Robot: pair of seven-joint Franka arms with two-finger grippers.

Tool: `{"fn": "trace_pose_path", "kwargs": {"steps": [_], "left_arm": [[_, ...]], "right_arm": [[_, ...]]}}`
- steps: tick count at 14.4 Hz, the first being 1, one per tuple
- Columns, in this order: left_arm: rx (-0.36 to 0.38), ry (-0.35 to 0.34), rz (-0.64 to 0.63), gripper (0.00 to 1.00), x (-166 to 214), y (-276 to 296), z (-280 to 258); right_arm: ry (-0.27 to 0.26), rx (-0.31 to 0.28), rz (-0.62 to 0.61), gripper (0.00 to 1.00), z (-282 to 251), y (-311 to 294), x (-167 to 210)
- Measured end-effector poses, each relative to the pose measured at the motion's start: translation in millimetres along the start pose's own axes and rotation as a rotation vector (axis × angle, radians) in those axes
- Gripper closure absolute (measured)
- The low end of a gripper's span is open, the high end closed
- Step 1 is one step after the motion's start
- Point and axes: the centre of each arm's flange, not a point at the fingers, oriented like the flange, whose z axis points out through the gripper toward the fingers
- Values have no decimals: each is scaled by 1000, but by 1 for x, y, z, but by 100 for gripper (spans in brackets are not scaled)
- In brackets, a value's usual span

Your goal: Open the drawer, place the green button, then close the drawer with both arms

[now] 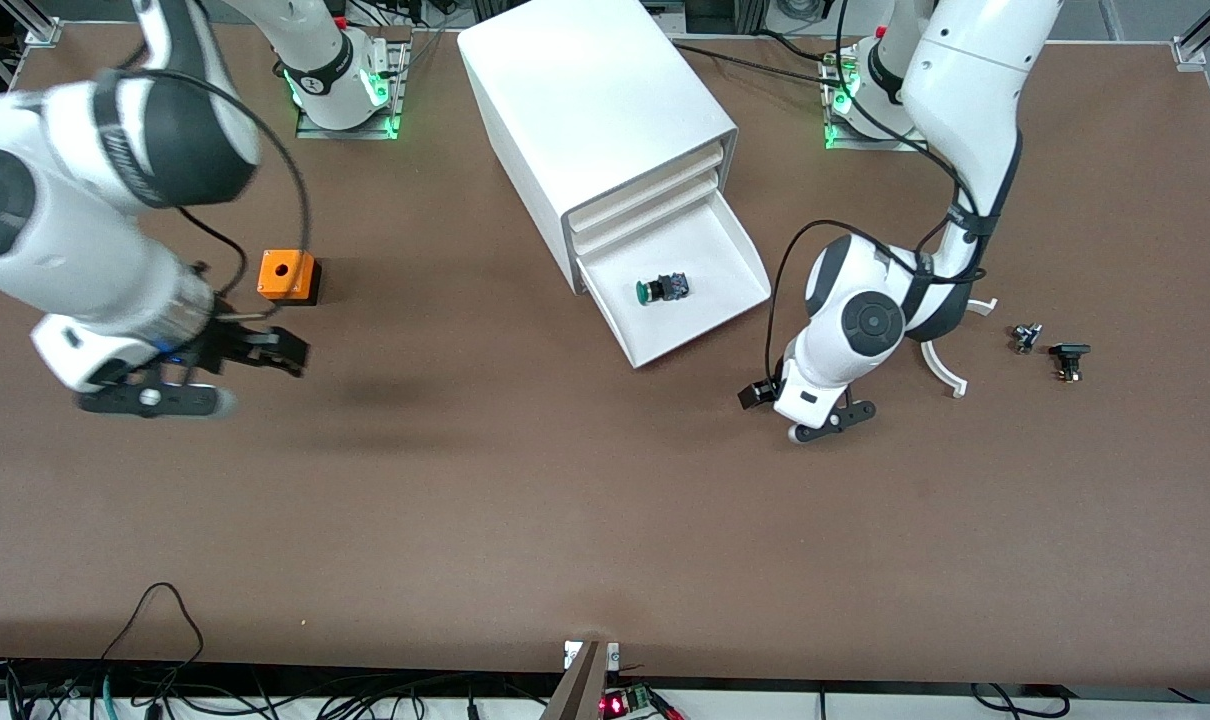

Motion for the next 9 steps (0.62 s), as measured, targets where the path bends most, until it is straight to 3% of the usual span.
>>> {"fn": "trace_pose_path", "kwargs": {"steps": [2, 4, 9], "left_arm": [[14, -15, 10, 0, -15, 4, 7], [15, -27, 10, 0, -33, 15, 7], [27, -73, 98, 0, -106, 47, 7]], "right_arm": [[-36, -26, 74, 0, -19, 43, -10], [-38, -36, 126, 0, -35, 83, -17], [-36, -39, 48, 0, -32, 137, -22]]}}
